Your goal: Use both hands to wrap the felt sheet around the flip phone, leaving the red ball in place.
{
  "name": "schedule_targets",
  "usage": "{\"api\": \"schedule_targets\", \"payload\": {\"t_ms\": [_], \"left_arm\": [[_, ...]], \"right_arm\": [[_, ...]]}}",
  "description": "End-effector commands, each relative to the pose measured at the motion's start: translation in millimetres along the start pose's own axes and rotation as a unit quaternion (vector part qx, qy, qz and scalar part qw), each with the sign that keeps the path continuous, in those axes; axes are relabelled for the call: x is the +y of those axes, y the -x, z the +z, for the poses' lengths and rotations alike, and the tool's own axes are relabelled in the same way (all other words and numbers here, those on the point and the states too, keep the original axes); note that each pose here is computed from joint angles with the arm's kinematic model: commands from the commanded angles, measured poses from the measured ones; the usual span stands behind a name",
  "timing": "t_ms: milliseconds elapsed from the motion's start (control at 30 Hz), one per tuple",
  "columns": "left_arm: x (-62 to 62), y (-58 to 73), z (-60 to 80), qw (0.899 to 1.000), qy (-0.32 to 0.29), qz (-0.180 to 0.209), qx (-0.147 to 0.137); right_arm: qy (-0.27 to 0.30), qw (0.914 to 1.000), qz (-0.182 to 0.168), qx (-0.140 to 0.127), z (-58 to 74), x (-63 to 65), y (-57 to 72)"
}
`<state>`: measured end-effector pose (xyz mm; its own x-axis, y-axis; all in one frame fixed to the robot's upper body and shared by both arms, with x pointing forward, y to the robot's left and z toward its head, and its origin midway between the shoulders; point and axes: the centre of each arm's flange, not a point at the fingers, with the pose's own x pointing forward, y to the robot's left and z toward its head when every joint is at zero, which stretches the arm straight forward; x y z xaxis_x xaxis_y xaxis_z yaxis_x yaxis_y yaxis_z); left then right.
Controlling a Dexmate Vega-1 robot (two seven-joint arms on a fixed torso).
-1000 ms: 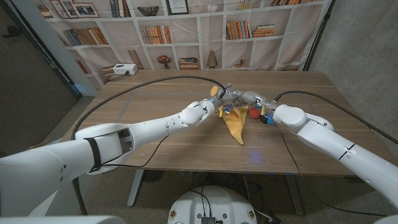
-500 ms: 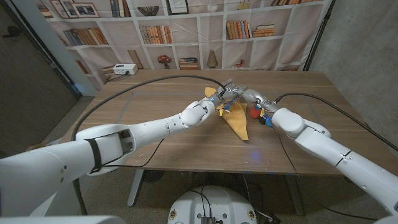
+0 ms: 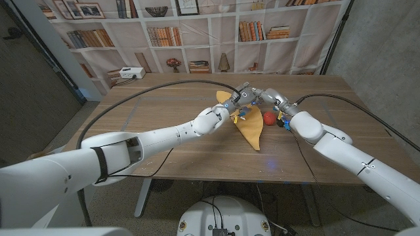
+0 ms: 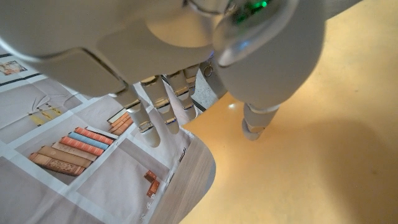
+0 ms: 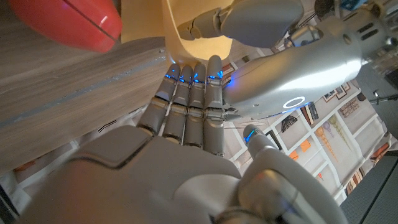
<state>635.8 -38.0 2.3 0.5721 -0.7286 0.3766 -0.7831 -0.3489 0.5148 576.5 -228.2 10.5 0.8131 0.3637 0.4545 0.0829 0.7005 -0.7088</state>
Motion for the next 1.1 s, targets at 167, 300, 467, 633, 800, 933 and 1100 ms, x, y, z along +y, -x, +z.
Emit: {"api": "schedule_targets", "payload": {"t_ms": [167,300,467,633,800,933,1100], "left_arm": [[24.3,17.1,-16.3,0.994,-0.079,-0.007,0.077],[34.2,22.9,-16.0,0.984,-0.128,0.011,0.124],[44.9,28.2,-17.2,0.973,-0.16,0.001,0.169],[59.8,33.3,-19.0,0.964,-0.179,-0.035,0.192],[73.4,42.6,-24.8,0.962,-0.174,-0.047,0.205],[84.6,50.9,-26.8,0.962,-0.168,-0.054,0.208],[105.0,66.0,-32.1,0.96,-0.157,-0.048,0.227]], "right_arm": [[0.031,0.9857,0.154,0.061,0.5,27.8,-28.5],[0.049,0.9779,0.187,0.08,1.5,34.4,-35.8],[0.07,0.9737,0.199,0.087,5.5,39.7,-41.3],[0.079,0.9731,0.198,0.087,7.8,40.2,-42.0],[0.084,0.9731,0.197,0.085,9.3,40.6,-40.1],[0.088,0.9706,0.203,0.094,8.5,41.8,-39.0],[0.116,0.9654,0.209,0.105,10.8,45.8,-38.2]]}}
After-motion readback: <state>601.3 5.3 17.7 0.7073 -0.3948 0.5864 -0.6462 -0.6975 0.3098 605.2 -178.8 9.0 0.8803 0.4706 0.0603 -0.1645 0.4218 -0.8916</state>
